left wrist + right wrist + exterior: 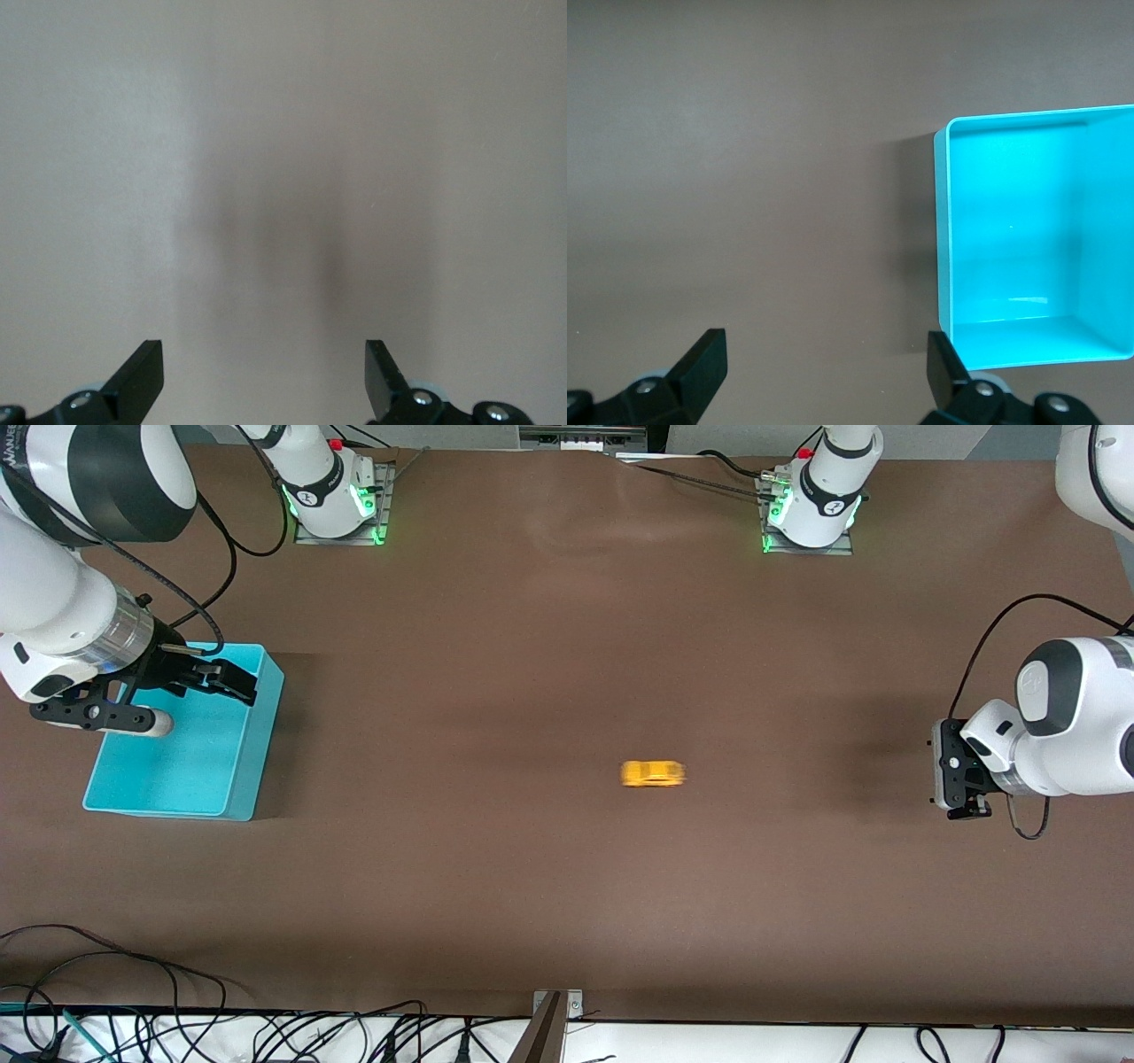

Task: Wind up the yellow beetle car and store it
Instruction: 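Reach the right gripper toward the car while the left gripper withdraws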

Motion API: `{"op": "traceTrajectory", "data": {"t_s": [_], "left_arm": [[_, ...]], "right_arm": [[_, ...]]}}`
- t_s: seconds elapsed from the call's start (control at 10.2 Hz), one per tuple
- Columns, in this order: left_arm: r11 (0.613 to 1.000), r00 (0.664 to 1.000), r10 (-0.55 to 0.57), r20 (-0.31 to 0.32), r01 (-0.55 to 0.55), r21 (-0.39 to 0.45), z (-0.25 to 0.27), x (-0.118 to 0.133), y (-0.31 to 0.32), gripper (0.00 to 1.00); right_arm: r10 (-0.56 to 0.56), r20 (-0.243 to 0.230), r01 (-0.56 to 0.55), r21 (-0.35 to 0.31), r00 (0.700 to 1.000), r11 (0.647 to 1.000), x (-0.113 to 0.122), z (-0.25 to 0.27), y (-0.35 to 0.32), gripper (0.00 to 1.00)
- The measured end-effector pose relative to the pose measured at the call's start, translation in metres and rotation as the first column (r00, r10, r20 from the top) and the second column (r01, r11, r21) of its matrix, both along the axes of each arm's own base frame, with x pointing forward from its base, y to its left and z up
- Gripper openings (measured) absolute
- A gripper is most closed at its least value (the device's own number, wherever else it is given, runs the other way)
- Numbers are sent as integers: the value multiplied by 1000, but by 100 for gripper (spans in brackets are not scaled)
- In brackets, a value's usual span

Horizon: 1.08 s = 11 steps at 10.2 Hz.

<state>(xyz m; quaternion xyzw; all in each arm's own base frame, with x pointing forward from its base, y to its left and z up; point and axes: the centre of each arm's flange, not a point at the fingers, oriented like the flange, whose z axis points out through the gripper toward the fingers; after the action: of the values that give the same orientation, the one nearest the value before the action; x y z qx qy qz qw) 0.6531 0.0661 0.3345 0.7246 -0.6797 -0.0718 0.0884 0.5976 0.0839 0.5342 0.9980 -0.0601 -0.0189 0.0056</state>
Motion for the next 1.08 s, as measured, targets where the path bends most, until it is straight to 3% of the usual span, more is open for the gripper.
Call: {"op": "traceTrajectory", "data": {"t_s": [0.49, 0.88, 1.08], "left_arm": [[979, 979, 201, -31, -200, 32, 36, -3, -42, 100], [924, 924, 381, -38, -379, 42, 84, -16, -79, 100], [894, 894, 447, -40, -446, 36, 97, -20, -90, 100]], "right_arm": [[0, -1, 0, 0, 1000, 1000, 0, -1, 0, 100], [1, -2, -1, 0, 1000, 1000, 0, -1, 1, 100], [56, -4, -56, 2, 998, 998, 0, -2, 7, 100]]}}
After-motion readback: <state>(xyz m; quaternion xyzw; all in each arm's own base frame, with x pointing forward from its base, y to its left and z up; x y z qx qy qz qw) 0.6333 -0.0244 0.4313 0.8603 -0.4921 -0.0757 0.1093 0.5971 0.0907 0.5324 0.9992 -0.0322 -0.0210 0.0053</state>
